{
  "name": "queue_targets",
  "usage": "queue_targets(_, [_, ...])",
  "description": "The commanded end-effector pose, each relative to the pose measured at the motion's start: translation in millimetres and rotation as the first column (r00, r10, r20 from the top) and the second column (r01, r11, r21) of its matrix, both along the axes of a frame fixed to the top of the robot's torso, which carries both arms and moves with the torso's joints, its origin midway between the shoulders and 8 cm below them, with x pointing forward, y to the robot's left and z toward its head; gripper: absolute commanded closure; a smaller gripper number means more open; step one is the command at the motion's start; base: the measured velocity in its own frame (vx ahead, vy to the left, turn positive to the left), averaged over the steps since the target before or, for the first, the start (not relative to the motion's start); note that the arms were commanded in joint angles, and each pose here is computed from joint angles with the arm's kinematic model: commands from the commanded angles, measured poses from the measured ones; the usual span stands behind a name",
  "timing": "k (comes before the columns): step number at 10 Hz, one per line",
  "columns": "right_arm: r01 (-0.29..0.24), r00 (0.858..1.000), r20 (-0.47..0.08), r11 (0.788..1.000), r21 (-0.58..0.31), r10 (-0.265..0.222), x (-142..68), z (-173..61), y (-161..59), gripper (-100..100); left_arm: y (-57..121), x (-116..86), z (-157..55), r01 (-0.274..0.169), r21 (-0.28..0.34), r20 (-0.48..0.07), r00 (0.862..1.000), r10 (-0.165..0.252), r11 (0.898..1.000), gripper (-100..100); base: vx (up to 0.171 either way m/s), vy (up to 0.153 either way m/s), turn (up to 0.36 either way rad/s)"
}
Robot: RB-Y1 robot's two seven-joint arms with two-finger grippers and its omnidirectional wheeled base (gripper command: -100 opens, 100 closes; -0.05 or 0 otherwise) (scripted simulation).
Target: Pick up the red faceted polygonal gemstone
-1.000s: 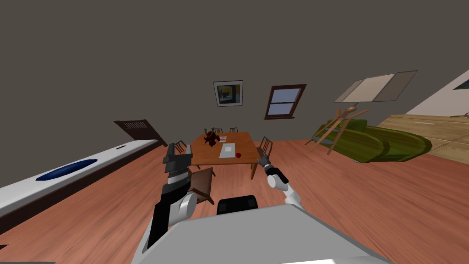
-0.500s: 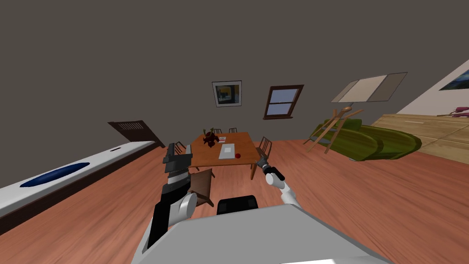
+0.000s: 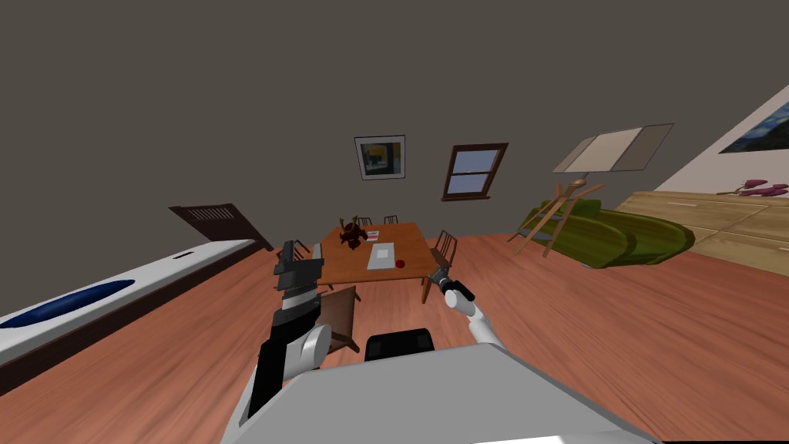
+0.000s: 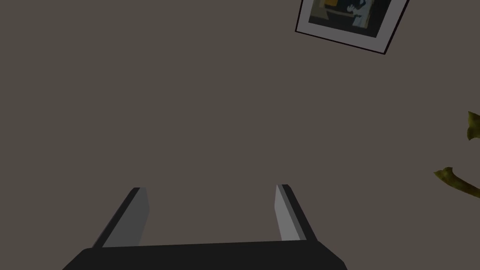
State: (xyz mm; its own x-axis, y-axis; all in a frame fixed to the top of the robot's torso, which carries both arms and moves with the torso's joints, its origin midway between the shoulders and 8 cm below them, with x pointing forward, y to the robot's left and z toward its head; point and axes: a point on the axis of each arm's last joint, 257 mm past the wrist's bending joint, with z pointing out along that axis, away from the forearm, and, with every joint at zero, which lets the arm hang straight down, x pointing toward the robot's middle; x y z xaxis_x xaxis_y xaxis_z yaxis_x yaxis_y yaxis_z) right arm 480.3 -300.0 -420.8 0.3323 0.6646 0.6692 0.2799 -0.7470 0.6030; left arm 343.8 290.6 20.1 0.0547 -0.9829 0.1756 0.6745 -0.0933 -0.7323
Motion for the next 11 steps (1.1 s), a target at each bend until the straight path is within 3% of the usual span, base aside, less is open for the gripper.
queue_targets(1, [-0.002, 0.999, -0.033, 0.999, 0.051, 0.004, 4.2, -10.9, 10.7, -100, 0.0, 0.0, 0.0, 0.000, 0.000, 0.000, 1.000, 0.000, 1.000, 0, 0.056, 0.022, -0.051])
queue_targets(2, [0.003, 0.999, -0.053, 0.999, 0.050, 0.000, -0.7, -19.8, 9.0, -100, 0.0, 0.0, 0.0, 0.000, 0.000, 0.000, 1.000, 0.000, 1.000, 0, 0.051, 0.029, -0.026])
queue_targets(5, [0.012, 0.988, -0.151, 0.984, 0.177, 0.015, 0.0, -48.9, 38.1, -100, 0.0, 0.0, 0.0, 0.000, 0.000, 0.000, 1.000, 0.000, 1.000, 0, 0.086, 0.043, -0.074])
queue_targets(6, [0.018, 0.986, -0.169, 0.984, 0.176, 0.012, -5.0, -56.5, 36.7, -100, 0.0, 0.0, 0.0, 0.000, 0.000, 0.000, 1.000, 0.000, 1.000, 0, 0.092, 0.040, -0.012])
queue_targets(8, [0.032, 0.973, -0.231, 0.967, 0.253, 0.028, -8.3, -73.7, 59.9, -100, 0.0, 0.0, 0.0, 0.000, 0.000, 0.000, 1.000, 0.000, 1.000, 0, 0.084, 0.039, -0.077])
queue_targets(11, [0.042, 0.964, -0.264, 0.956, 0.289, 0.037, -12.1, -83.2, 72.5, -100, 0.0, 0.0, 0.0, 0.000, 0.000, 0.000, 1.000, 0.000, 1.000, 0, 0.066, 0.027, -0.017])
